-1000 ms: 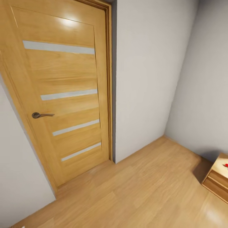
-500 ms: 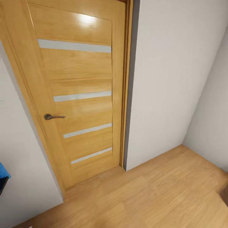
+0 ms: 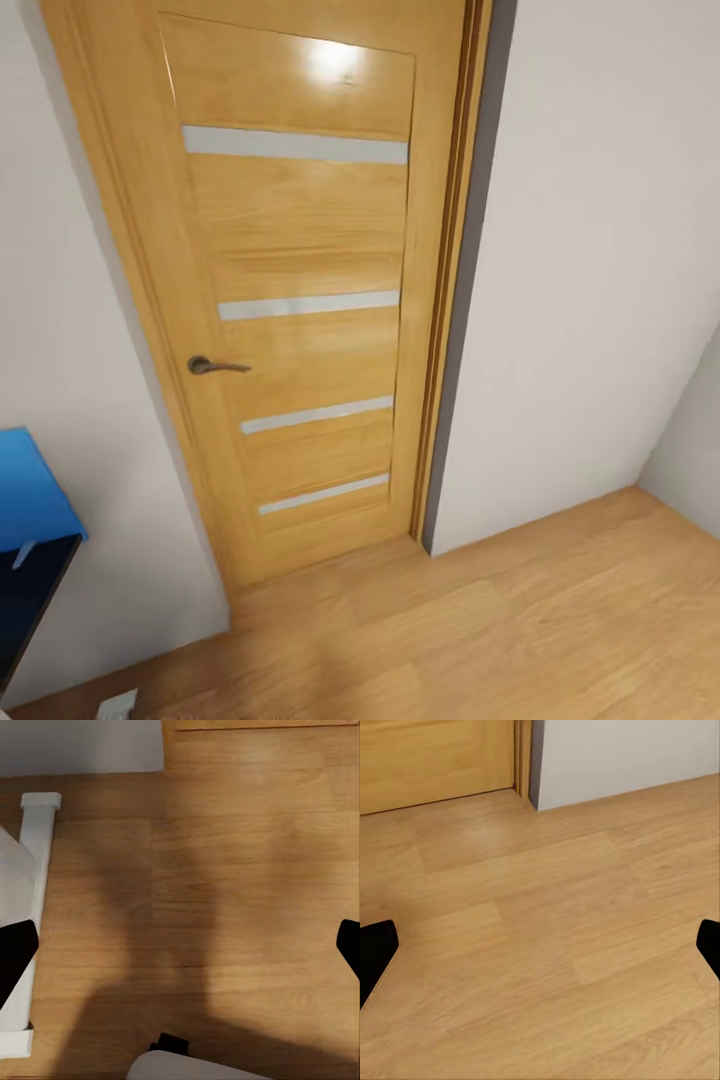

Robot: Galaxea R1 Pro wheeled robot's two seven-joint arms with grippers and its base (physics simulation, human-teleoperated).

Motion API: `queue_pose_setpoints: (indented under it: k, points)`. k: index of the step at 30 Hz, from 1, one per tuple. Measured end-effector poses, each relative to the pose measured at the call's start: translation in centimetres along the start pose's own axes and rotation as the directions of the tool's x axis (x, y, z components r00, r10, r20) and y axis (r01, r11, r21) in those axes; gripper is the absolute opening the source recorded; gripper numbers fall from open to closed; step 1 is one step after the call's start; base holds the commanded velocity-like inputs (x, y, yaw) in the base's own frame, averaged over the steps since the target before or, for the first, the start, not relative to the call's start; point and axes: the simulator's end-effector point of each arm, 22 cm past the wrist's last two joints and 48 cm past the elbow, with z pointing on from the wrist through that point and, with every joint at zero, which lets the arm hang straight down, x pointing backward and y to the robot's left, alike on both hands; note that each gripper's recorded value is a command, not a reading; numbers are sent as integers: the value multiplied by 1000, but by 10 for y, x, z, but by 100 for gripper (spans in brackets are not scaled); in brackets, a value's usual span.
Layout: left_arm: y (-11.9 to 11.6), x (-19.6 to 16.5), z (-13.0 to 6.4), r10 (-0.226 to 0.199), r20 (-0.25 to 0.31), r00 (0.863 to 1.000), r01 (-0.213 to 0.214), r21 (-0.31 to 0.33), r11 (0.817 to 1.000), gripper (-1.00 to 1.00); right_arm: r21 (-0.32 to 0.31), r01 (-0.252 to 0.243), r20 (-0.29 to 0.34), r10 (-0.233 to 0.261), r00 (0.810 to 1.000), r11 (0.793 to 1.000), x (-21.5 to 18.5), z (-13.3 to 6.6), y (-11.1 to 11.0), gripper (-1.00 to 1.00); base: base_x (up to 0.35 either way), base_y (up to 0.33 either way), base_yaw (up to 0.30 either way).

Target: In the bedroom, organize the workspace by keeping the computer under the desk, ensuring the monitor is on the desk, placing the keyboard on the desk next to the monitor, placing the mouse on the desk next to the keyboard, moving the folder from the swivel chair onto the desk next to the mouse, stacking the notebook on top of the folder with the pen on top of the notebook, and positioning the swivel chair next to the desk.

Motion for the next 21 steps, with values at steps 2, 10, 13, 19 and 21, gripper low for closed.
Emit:
queue_pose_setpoints:
  k: [2,10,13,19,21]
  points:
    - [0,0,0,0,0,1000,0,-1,1000,100,0,0,1,0,1000,1000,0,0,0,100,195,-1,280]
    - [0,0,0,-1,1,1000,1,0,1000,100,-1,0,0,0,1000,1000,0,0,0,100,283,0,280]
    - [-1,0,0,0,1,1000,0,1,1000,100,-1,0,0,0,1000,1000,0,-1,0,100,305,0,280]
    - [-1,0,0,0,0,1000,0,1,1000,100,-1,0,-1,0,1000,1000,0,0,0,100,171,0,280]
    - [-1,0,0,0,0,1000,0,1,1000,100,-1,0,-1,0,1000,1000,1,0,0,100,59,0,280]
